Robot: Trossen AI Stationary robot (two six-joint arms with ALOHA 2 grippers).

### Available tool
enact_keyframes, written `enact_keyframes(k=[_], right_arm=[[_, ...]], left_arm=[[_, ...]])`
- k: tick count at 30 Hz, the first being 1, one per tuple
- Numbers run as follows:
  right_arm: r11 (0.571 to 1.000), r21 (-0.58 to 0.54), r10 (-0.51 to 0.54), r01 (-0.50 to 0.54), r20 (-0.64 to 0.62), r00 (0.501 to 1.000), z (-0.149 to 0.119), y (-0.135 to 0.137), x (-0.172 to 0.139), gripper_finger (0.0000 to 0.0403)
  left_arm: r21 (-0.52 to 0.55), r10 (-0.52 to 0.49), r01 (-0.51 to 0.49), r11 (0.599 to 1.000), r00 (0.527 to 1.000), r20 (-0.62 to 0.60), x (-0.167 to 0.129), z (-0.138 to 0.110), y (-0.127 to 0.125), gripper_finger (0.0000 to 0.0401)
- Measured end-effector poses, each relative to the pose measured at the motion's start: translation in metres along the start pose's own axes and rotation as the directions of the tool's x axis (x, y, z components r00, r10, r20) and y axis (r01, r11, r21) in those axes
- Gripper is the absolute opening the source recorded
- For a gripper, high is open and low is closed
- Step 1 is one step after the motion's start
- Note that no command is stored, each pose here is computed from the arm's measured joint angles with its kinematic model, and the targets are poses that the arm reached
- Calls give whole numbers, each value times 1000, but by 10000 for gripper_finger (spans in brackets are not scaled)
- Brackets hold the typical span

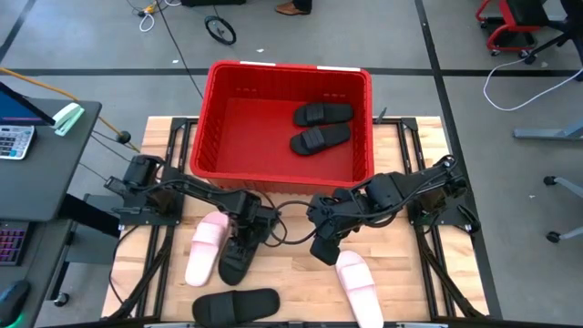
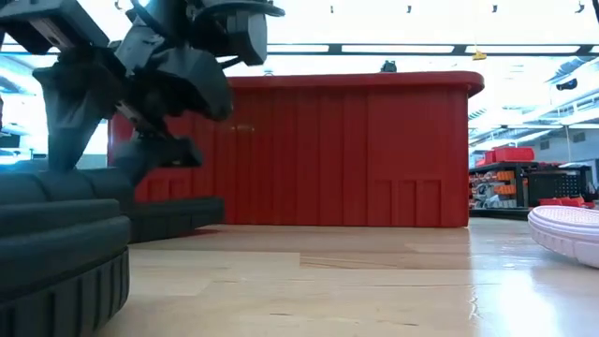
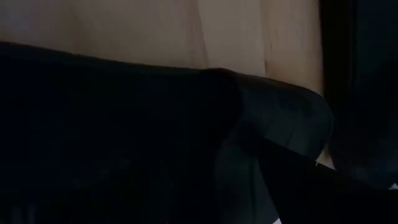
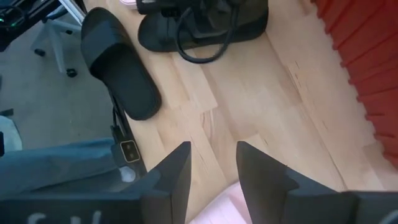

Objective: Pick and place slides into bin
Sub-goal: Put the black slide into the red bin

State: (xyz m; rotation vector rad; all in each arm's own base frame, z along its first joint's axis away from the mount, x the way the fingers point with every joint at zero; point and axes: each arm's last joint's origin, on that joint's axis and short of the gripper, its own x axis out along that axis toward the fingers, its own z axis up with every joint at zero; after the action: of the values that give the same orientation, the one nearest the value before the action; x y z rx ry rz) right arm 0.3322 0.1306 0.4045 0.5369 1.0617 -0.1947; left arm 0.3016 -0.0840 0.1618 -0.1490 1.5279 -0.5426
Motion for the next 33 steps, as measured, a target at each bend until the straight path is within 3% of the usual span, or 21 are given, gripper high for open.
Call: enact_keyframes(k=[4,10,16,22,27,33], right_arm=[[1000,-6,2,-2,5,1000,0,0,0,134],[1000,-6,2,-2,7,1000,0,0,0,134],[1000,-6,2,-2,7,1000,0,0,0,134],[1000,-6,-3,3,13,1000,1,0,0,134],[999,-4,-36,37,53,998,2,-1,0,134],[995,48,-89,84,120,989,4,-2,0,134]], left_arm=[[2,-42,42,999,999,-5,1,1,-3,216],[-46,-169,169,984,986,5,-2,4,-9,159],[-60,-183,182,981,983,-8,0,4,-15,103],[-34,-241,240,970,970,-27,3,2,-24,19],[-36,-247,246,969,969,-24,-8,3,-35,14],[14,-165,164,986,985,54,-60,14,-59,13]])
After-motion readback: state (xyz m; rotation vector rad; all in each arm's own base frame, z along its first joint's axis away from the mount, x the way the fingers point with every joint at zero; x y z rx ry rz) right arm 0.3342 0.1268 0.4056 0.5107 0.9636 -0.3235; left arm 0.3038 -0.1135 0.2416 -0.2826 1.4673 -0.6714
